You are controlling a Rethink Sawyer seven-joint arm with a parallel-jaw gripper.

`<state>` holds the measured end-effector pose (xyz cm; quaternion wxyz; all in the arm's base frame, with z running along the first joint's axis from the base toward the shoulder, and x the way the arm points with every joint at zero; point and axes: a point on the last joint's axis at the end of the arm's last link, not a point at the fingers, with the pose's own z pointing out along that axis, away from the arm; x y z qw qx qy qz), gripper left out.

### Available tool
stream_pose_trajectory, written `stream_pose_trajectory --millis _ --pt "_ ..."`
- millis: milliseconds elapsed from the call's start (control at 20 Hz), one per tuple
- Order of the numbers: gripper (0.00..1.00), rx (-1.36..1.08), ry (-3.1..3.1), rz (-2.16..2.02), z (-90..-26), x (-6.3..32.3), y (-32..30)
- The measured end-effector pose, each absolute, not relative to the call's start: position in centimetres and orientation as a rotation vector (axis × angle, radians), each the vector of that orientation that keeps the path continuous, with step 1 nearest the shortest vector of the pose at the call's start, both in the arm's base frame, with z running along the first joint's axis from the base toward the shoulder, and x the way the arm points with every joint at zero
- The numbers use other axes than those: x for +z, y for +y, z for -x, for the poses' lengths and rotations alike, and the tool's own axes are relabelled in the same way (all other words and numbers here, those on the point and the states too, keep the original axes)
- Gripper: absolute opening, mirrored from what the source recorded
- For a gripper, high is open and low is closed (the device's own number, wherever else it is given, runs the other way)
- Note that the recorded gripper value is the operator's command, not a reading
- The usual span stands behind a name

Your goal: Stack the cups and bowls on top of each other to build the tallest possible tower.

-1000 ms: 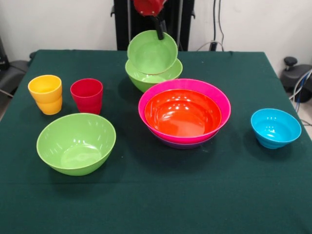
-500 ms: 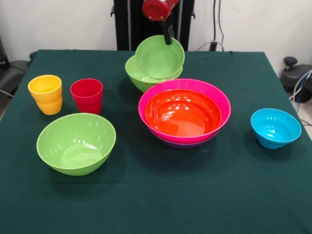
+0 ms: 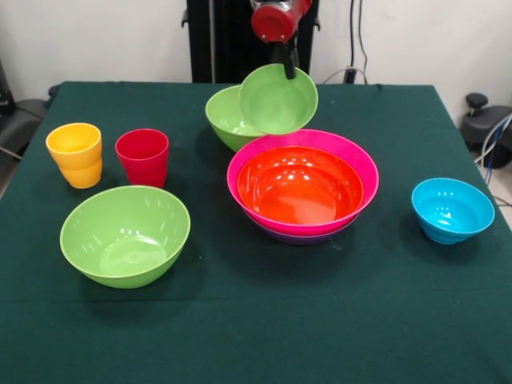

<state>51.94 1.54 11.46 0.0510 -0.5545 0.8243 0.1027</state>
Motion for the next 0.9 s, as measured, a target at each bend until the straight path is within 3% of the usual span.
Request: stream_pose_trajectory --millis 900 --pt "0.0 0.324 2.549 1.696 -51.39 11.17 2.72"
